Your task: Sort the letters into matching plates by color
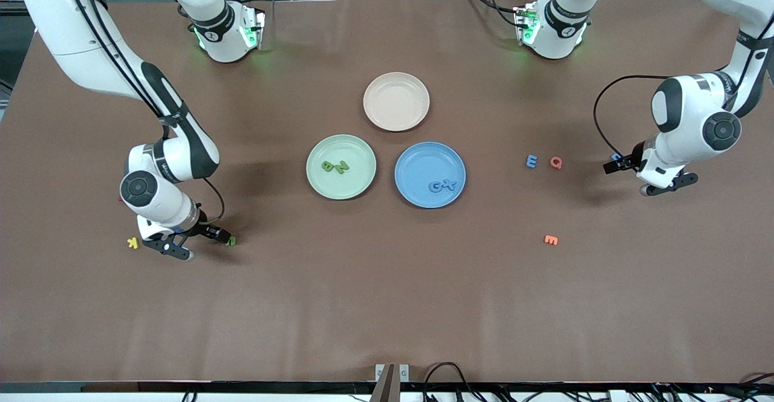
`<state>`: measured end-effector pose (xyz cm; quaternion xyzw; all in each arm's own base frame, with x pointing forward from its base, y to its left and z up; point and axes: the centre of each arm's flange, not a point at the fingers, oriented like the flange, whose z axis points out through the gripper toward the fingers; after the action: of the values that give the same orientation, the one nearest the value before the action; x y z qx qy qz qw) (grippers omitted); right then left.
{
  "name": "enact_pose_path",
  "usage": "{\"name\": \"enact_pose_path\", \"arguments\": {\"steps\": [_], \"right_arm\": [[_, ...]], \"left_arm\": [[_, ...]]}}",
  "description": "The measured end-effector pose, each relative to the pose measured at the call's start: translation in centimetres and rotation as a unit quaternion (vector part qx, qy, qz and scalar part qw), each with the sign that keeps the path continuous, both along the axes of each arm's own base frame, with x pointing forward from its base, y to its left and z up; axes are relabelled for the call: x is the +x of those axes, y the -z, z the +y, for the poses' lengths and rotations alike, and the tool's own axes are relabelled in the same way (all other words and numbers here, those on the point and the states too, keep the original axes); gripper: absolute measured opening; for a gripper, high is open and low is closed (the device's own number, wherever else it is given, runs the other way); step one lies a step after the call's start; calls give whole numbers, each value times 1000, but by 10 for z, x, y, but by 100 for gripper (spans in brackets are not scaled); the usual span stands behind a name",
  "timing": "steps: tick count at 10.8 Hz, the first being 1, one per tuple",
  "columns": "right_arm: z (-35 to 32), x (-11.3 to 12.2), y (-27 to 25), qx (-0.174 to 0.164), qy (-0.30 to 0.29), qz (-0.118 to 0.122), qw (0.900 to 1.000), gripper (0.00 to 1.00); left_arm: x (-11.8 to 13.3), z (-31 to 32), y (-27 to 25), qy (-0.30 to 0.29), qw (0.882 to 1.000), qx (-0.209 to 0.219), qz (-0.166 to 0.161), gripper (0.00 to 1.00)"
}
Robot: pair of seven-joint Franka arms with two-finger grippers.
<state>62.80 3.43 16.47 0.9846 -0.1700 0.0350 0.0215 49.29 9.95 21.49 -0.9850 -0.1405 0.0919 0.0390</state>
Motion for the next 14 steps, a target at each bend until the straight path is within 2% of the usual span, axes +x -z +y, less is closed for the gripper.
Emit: {"name": "enact_pose_path", "arguments": {"steps": [3, 4, 11, 14], "right_arm": [[-2, 2, -4, -2, 0, -4, 1000, 77], [-4, 2, -4, -2, 1, -4, 1000, 76], [-5, 0, -5, -3, 0, -3, 1000, 76], [-6, -1, -5, -3, -2, -2, 1000, 77]], "left_arm": [[-13, 28, 5, -38, 999, -5, 8, 100], [-18, 34, 8, -57, 998, -13, 10, 100], [-34, 41, 19, -126, 991, -46, 20, 100], [-38, 46, 22, -136, 989, -48, 24, 86]]}}
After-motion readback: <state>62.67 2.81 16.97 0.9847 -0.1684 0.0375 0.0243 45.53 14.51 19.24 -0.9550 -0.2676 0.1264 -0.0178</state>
